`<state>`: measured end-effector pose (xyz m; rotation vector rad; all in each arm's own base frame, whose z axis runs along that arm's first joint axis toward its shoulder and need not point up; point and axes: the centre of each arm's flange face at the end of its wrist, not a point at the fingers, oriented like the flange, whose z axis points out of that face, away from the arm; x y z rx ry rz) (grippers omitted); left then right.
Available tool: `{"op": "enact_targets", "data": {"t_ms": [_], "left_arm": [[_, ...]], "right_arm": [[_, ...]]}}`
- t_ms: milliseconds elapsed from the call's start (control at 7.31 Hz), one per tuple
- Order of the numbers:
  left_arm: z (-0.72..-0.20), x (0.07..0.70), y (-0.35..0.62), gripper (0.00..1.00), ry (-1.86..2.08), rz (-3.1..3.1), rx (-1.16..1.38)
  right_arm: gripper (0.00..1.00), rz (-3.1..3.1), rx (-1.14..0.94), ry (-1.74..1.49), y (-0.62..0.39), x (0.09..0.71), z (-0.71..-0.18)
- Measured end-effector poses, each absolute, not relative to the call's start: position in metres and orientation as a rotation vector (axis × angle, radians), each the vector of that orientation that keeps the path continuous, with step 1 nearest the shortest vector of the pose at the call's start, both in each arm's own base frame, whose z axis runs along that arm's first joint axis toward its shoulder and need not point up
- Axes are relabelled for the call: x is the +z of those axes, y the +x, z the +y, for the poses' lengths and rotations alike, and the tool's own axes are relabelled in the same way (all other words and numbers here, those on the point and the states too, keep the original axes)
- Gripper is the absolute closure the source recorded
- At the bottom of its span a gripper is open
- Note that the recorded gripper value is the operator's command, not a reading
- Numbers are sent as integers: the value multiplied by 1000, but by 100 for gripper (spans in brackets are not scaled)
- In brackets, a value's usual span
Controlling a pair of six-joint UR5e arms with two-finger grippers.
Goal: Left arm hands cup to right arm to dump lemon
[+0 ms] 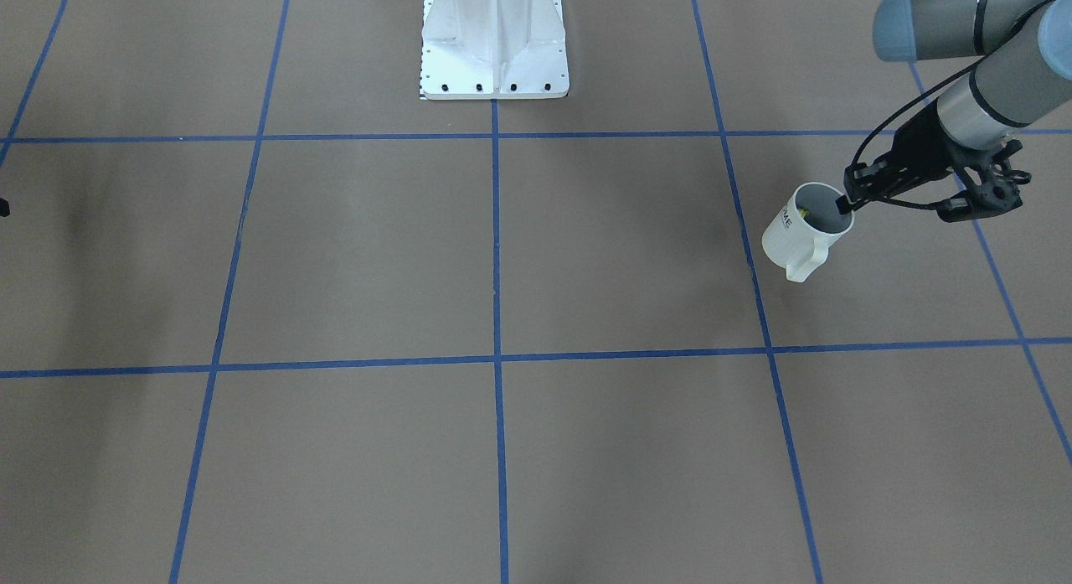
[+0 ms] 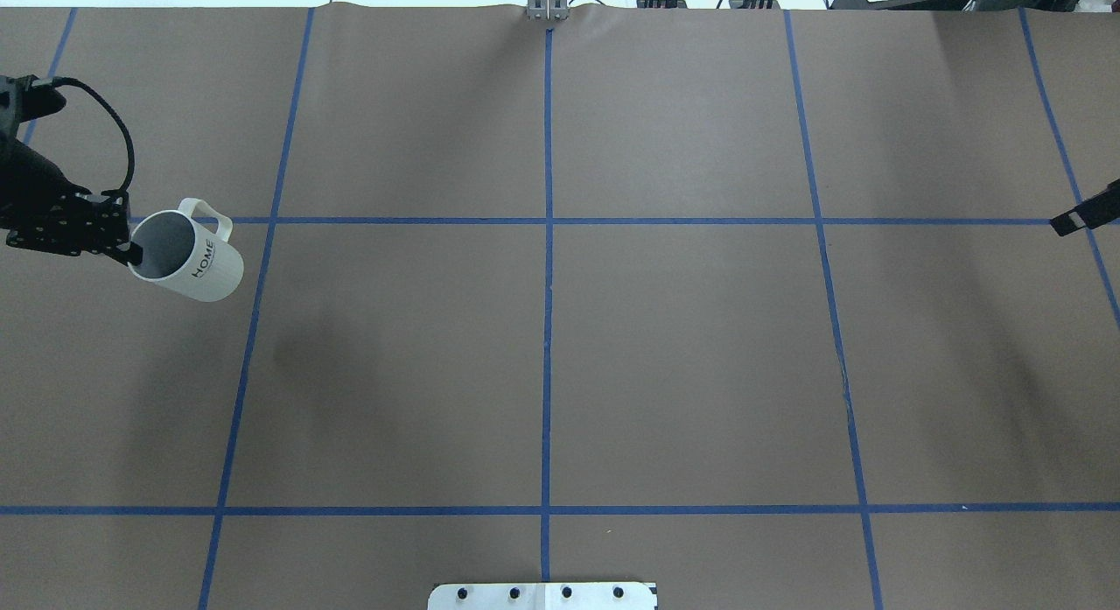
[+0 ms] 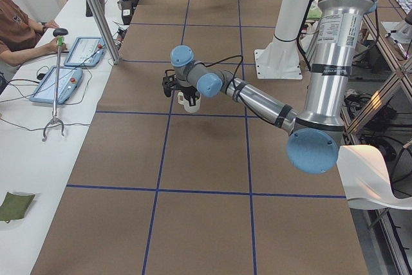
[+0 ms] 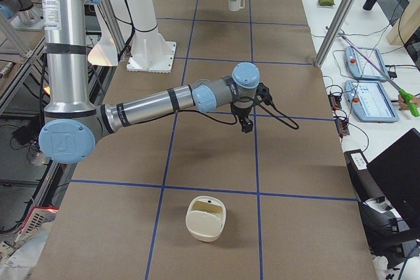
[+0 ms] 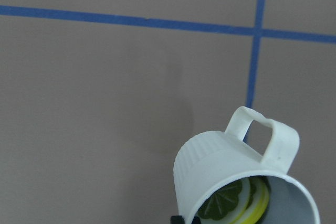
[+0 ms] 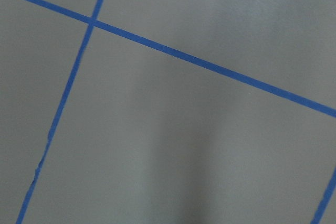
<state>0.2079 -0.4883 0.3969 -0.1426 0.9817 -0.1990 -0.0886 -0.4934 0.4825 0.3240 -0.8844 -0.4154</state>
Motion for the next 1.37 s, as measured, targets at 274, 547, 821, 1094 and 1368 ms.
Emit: {"op": "enact_targets", "data": {"t_ms": [274, 547, 821, 1094, 1368], "left_arm": [[-497, 358, 214, 100, -193, 979, -286], [-510, 307, 225, 100, -245, 965, -363], [-518, 269, 235, 100, -272, 964, -412], [-525, 244, 262, 100, -297, 962, -427], [-544, 214, 299, 100, -352, 940, -481]], "right_arm": [[2, -875, -350, 474, -146, 454, -488], [2, -959, -299, 519, -197, 422, -480], [1, -1006, -246, 548, -256, 381, -475], [1, -984, -218, 654, -317, 342, -459], [1, -941, -196, 811, -376, 303, -421]]}}
